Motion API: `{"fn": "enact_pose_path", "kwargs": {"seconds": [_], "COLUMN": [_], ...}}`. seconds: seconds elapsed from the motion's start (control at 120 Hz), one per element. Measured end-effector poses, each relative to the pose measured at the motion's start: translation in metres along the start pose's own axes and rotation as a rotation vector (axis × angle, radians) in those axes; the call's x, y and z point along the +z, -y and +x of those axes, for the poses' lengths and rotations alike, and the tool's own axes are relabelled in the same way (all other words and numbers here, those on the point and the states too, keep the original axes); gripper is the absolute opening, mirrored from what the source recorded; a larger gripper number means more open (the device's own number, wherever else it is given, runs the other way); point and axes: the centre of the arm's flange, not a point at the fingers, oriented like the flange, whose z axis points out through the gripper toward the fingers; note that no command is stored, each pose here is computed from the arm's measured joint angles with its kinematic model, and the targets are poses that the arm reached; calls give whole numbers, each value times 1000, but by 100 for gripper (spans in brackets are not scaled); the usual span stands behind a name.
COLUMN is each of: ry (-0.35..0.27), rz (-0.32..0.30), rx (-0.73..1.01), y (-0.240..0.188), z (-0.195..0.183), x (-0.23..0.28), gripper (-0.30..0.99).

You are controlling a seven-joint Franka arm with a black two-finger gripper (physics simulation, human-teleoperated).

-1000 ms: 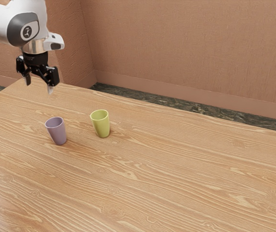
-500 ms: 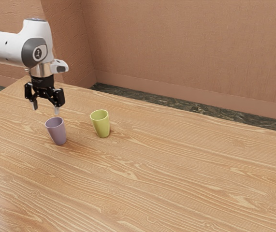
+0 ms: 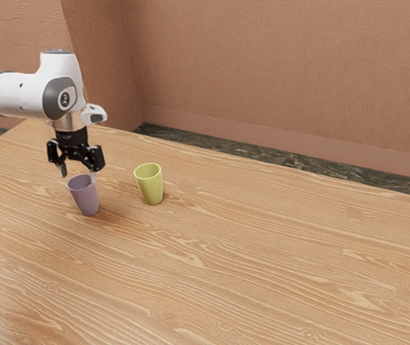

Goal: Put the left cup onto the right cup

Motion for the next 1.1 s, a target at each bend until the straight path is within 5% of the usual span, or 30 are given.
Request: {"fn": "enact_pose_path", "kwargs": {"seconds": [1.1], "ry": [-96], "rz": [-19], "rx": [30], "y": [21], "z": [46], "x": [51], "gripper": [69]}}
